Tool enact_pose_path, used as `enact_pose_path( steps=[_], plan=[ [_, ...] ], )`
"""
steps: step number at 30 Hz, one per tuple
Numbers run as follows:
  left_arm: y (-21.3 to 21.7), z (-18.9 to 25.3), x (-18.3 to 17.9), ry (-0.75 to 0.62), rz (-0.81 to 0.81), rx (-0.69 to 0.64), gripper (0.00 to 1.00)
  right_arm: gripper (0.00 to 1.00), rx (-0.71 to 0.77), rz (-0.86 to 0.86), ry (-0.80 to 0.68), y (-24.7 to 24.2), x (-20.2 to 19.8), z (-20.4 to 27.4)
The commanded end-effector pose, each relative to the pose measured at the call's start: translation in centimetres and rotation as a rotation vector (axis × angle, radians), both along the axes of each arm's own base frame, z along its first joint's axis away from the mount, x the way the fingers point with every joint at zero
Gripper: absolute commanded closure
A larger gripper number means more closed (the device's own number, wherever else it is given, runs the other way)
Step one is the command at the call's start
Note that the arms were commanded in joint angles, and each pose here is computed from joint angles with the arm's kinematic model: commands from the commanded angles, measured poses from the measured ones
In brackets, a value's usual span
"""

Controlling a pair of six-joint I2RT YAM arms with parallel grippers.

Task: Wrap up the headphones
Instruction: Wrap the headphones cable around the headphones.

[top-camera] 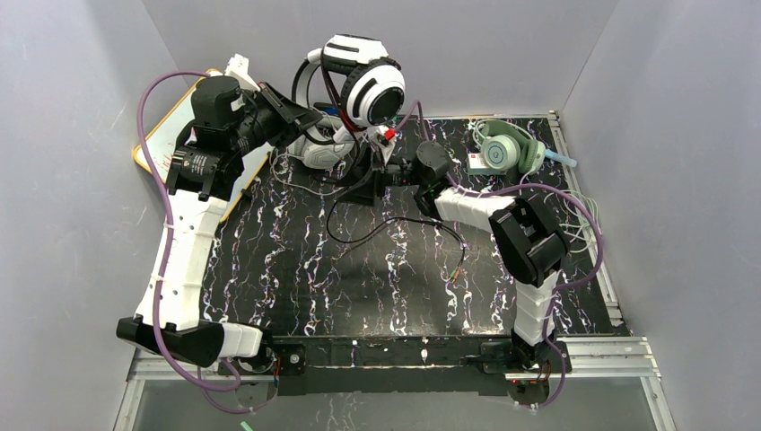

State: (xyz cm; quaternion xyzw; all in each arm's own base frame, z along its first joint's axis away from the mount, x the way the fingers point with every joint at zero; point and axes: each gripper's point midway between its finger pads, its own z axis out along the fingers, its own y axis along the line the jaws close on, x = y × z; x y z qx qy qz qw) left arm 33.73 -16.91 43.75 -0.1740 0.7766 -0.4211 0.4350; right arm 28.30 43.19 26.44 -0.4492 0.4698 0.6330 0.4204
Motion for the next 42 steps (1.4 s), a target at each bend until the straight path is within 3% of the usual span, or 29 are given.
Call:
enact_pose_path(
  steps=[1, 4, 6, 10, 17, 24, 30, 36, 42],
  plan=[
    [-0.6, 4.0, -0.7, -0.077, -0.02, -0.09, 1.0, 0.53, 0.032, 0.029, -0.017, 0.3, -0.5, 0.1],
    [-0.6, 4.4, -0.9, -0.085, -0.02, -0.096, 1.0, 0.84, 0.045, 0.05, 0.018, 0.1, -0.8, 0.2],
    [-0.6, 4.3, -1.0, -0.083, -0.023, -0.097, 1.0, 0.99, 0.061, 0.052, 0.061, -0.5, -0.9, 0.3],
    [-0.6, 3.5, -0.6, -0.07, -0.018, -0.085, 1.0, 0.99, 0.095, 0.01, 0.181, -3.6, -0.4, -0.6],
    [0.1, 3.5, 0.7, -0.096, 0.031, -0.044, 1.0, 0.99, 0.031, -0.194, 0.399, -10.1, 1.1, -6.4],
    [2.0, 2.2, 1.5, -0.091, 0.123, 0.06, 1.0, 0.99, 0.019, -0.328, 0.501, -16.5, 1.7, -8.6],
    [2.3, 1.8, 1.8, -0.082, 0.131, 0.093, 1.0, 0.99, -0.009, -0.377, 0.559, -19.1, 0.9, -9.8],
    [1.2, 1.9, 0.8, -0.138, 0.034, 0.104, 1.0, 0.99, -0.022, -0.473, 0.628, -22.3, 2.7, -9.7],
    [-1.1, 1.1, -1.3, -0.219, -0.178, 0.144, 1.0, 0.99, -0.027, -0.662, 0.795, -27.4, 7.2, -9.0]
  ],
)
